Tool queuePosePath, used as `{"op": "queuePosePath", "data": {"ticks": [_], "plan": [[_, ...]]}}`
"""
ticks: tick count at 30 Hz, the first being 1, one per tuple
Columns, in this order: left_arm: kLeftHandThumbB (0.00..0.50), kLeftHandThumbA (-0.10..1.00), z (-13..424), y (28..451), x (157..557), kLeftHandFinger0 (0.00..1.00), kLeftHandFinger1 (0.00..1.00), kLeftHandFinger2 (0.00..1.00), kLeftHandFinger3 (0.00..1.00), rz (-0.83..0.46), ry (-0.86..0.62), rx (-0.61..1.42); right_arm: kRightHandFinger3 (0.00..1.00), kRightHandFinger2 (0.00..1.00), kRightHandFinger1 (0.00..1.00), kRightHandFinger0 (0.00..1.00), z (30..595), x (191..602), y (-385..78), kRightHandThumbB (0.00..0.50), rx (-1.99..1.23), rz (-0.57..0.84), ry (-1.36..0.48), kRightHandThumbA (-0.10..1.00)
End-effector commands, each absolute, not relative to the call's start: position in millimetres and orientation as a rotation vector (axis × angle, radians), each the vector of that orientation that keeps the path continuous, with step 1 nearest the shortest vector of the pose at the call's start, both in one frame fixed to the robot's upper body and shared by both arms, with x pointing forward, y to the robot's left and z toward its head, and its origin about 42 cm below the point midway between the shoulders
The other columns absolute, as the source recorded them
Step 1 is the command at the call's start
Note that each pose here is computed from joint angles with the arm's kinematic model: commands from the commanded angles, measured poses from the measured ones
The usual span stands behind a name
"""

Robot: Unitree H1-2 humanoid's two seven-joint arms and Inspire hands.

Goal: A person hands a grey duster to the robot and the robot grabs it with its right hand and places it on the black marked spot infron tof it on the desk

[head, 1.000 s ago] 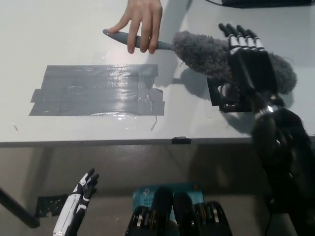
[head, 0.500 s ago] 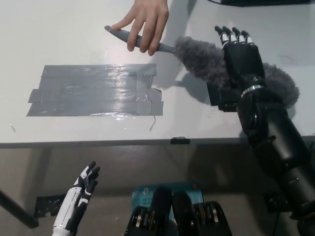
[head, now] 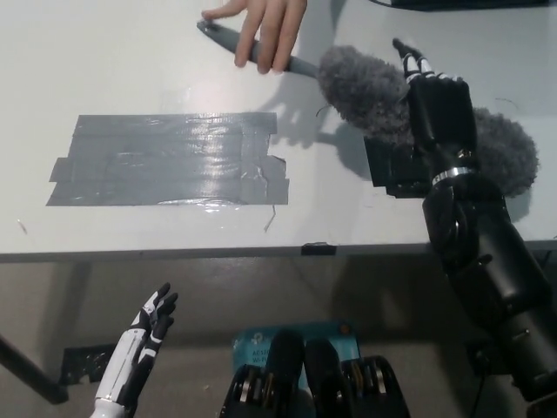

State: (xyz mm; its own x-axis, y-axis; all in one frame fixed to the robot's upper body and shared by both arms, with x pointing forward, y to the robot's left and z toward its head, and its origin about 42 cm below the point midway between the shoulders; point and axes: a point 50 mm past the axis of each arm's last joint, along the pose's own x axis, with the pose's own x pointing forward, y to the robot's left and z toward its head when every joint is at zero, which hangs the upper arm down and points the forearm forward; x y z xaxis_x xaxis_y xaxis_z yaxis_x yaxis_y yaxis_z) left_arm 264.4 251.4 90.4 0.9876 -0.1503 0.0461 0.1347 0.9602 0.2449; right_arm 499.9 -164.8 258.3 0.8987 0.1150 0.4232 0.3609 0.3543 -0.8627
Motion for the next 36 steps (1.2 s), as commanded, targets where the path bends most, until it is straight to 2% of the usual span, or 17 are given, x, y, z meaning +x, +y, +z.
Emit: {"op": "queuePosePath", "data": {"ticks": [1, 5, 7, 11, 13, 15, 16, 21, 25, 27, 28, 29, 30, 31, 32, 33, 36], "plan": [[0.144, 0.95, 99, 253, 269, 1.0, 1.0, 1.0, 1.0, -0.172, -0.108, 0.278, 1.0, 0.98, 0.59, 0.04, 350, 489, -154, 0.177, -1.009, -0.366, -0.889, -0.1], [0.147, 0.95, 99, 252, 269, 1.0, 1.0, 1.0, 1.0, -0.169, -0.104, 0.275, 1.0, 0.99, 0.6, 0.05, 366, 491, -159, 0.189, -1.037, -0.391, -0.925, -0.1], [0.149, 0.96, 99, 253, 269, 1.0, 1.0, 1.0, 1.0, -0.171, -0.104, 0.275, 0.93, 0.96, 0.55, 0.0, 368, 495, -163, 0.207, -1.069, -0.402, -0.927, -0.1], [0.142, 0.95, 99, 253, 271, 1.0, 1.0, 1.0, 1.0, -0.175, -0.113, 0.274, 0.83, 0.86, 0.44, 0.0, 363, 507, -174, 0.216, -1.11, -0.397, -0.907, -0.1], [0.14, 0.95, 100, 253, 272, 1.0, 1.0, 1.0, 1.0, -0.175, -0.116, 0.278, 0.87, 0.91, 0.45, 0.0, 354, 513, -177, 0.191, -1.117, -0.366, -0.866, -0.1], [0.14, 0.95, 101, 253, 272, 1.0, 1.0, 1.0, 1.0, -0.176, -0.118, 0.279, 0.94, 0.95, 0.5, 0.0, 345, 517, -178, 0.196, -1.117, -0.341, -0.833, -0.1], [0.142, 0.95, 101, 253, 272, 1.0, 1.0, 1.0, 1.0, -0.176, -0.12, 0.274, 0.92, 0.96, 0.5, 0.0, 337, 520, -180, 0.23, -1.131, -0.33, -0.822, -0.1], [0.137, 0.95, 103, 252, 275, 1.0, 1.0, 1.0, 1.0, -0.176, -0.122, 0.273, 0.77, 0.9, 0.43, 0.0, 303, 531, -183, 0.237, -1.191, -0.271, -0.753, -0.1], [0.138, 0.95, 105, 253, 275, 1.0, 1.0, 1.0, 1.0, -0.174, -0.13, 0.282, 0.78, 0.89, 0.42, 0.0, 277, 540, -185, 0.192, -1.223, -0.189, -0.658, -0.1], [0.144, 0.96, 106, 252, 276, 1.0, 1.0, 1.0, 1.0, -0.174, -0.127, 0.284, 0.82, 0.98, 0.51, 0.0, 259, 541, -190, 0.172, -1.194, -0.119, -0.579, -0.1], [0.135, 0.96, 106, 252, 276, 1.0, 1.0, 1.0, 1.0, -0.177, -0.131, 0.281, 0.84, 0.98, 0.56, 0.07, 252, 542, -191, 0.196, -1.151, -0.072, -0.49, -0.1], [0.134, 0.96, 106, 252, 277, 1.0, 1.0, 1.0, 1.0, -0.177, -0.133, 0.28, 0.82, 0.92, 0.58, 0.15, 251, 542, -191, 0.195, -1.138, -0.055, -0.46, -0.1], [0.133, 0.95, 107, 252, 277, 1.0, 1.0, 1.0, 1.0, -0.177, -0.135, 0.28, 0.75, 0.83, 0.55, 0.17, 250, 542, -191, 0.195, -1.125, -0.036, -0.429, -0.1], [0.134, 0.95, 106, 251, 277, 1.0, 1.0, 1.0, 1.0, -0.178, -0.133, 0.283, 1.0, 1.0, 0.85, 0.47, 249, 543, -191, 0.291, -1.13, 0.041, -0.316, 0.13], [0.137, 0.96, 107, 252, 278, 1.0, 1.0, 1.0, 1.0, -0.178, -0.133, 0.289, 1.0, 1.0, 1.0, 0.78, 250, 545, -191, 0.347, -1.121, 0.124, -0.223, 0.27], [0.143, 0.95, 108, 252, 278, 1.0, 1.0, 1.0, 1.0, -0.178, -0.135, 0.289, 1.0, 1.0, 1.0, 1.0, 251, 545, -192, 0.364, -1.11, 0.182, -0.179, 0.36], [0.149, 0.96, 109, 251, 280, 1.0, 1.0, 1.0, 1.0, -0.18, -0.134, 0.284, 1.0, 1.0, 1.0, 1.0, 256, 541, -195, 0.423, -1.132, 0.251, -0.154, 0.5]]}}
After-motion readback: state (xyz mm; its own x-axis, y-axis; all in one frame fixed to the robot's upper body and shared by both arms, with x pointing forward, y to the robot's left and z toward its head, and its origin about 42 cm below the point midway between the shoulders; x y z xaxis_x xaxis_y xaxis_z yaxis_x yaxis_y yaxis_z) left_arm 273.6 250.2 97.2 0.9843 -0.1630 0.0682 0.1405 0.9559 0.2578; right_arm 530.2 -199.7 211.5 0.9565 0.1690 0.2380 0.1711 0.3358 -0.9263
